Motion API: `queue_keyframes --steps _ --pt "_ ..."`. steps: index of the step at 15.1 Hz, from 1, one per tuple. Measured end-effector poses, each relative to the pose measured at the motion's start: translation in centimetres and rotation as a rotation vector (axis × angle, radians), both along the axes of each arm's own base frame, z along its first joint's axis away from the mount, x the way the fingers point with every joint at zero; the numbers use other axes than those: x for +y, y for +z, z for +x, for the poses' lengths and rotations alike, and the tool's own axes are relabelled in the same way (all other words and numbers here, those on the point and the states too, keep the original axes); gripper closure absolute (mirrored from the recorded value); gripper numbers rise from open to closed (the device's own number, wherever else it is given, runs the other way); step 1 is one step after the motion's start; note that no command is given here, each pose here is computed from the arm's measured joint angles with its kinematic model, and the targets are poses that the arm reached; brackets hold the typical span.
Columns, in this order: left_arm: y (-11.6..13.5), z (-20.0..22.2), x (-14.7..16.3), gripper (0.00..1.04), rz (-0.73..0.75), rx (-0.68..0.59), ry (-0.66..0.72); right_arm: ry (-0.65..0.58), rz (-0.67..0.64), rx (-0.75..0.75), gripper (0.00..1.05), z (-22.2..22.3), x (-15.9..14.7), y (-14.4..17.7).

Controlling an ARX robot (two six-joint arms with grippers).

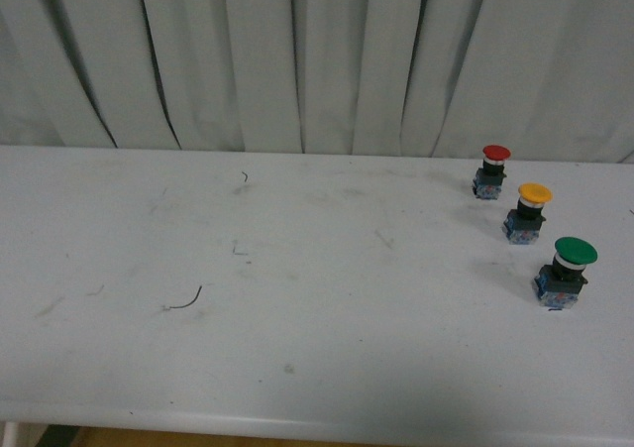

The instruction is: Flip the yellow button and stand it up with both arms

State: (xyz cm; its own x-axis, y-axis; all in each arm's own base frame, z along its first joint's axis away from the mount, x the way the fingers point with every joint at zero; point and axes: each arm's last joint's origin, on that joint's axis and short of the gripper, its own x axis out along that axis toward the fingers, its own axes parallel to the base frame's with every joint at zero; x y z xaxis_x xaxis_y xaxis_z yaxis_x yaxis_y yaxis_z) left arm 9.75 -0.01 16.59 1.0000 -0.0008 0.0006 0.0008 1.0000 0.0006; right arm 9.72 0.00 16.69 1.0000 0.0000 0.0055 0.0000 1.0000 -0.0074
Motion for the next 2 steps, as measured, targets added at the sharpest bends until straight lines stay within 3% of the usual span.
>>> queue_keyframes --steps 2 --pt "0.0 0.0 0.0 0.07 0.0 0.0 0.0 0.0 0.0 0.0 0.06 0.0 0.0 0.0"
